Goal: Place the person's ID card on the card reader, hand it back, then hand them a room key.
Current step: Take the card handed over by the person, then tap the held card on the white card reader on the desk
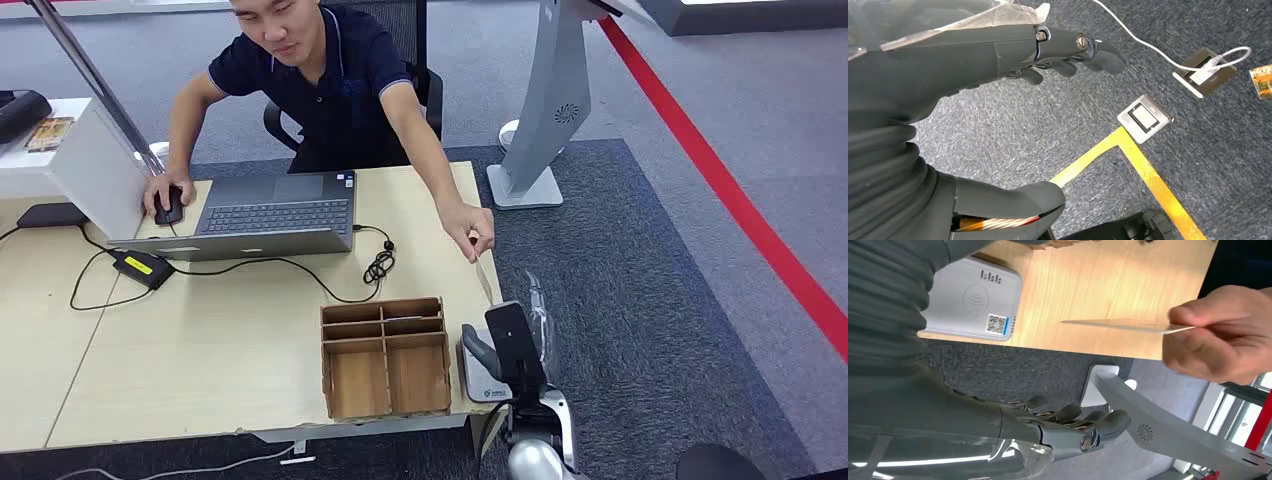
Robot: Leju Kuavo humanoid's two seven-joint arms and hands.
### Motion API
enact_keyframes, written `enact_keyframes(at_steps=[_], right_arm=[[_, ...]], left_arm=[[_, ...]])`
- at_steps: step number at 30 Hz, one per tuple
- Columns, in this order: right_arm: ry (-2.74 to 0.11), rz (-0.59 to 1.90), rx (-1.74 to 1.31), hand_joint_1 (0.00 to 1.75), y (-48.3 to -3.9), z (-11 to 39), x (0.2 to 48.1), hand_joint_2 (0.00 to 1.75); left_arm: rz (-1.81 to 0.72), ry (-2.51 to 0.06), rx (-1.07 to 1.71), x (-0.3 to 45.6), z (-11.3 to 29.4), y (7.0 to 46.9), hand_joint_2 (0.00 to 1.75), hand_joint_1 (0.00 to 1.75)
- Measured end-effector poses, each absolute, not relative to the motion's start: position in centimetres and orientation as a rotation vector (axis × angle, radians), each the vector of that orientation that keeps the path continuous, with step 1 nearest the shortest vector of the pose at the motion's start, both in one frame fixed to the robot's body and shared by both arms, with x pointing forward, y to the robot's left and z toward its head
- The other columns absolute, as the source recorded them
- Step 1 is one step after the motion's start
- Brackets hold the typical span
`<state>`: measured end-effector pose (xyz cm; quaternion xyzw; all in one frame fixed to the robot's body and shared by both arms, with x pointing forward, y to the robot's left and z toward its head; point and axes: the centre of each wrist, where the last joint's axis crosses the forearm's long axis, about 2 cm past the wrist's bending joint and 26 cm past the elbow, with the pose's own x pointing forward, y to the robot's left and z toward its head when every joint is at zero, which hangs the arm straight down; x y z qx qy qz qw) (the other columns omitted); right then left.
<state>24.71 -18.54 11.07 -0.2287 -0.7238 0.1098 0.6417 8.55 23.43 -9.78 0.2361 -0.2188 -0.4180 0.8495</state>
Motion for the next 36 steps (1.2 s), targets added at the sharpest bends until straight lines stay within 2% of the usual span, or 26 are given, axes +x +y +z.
enact_keyframes(at_steps=[14, 15, 16, 18, 19, 20, 21, 36], right_arm=[[-1.676, 0.241, -0.521, 0.01, -18.14, 11.81, 25.4, 1.75], [-1.677, 0.242, -0.521, 0.17, -18.14, 11.82, 25.4, 1.75], [-1.678, 0.242, -0.521, 0.51, -18.13, 11.83, 25.41, 1.75], [-1.681, 0.242, -0.52, 1.33, -18.1, 11.85, 25.44, 1.75], [-1.683, 0.241, -0.519, 1.61, -18.08, 11.85, 25.45, 1.75], [-1.684, 0.24, -0.517, 1.71, -18.06, 11.83, 25.46, 1.75], [-1.685, 0.239, -0.515, 1.75, -18.05, 11.8, 25.47, 1.75], [-1.694, 0.226, -0.529, 1.75, -18.39, 11.66, 25.71, 1.75]], left_arm=[[-0.895, -0.469, 0.493, 8.57, -9.74, 23.1, 1.75, 0.0], [-0.895, -0.469, 0.492, 8.57, -9.74, 23.07, 1.75, 0.0], [-0.895, -0.47, 0.491, 8.57, -9.73, 23.04, 1.75, 0.0], [-0.897, -0.47, 0.491, 8.57, -9.73, 23.02, 1.75, 0.0], [-0.897, -0.471, 0.491, 8.57, -9.73, 23.01, 1.75, 0.0], [-0.898, -0.471, 0.491, 8.57, -9.73, 23.01, 1.75, 0.0], [-0.899, -0.471, 0.49, 8.57, -9.73, 23.01, 1.75, 0.0], [-0.918, -0.476, 0.488, 8.52, -9.73, 22.91, 1.75, 0.0]])
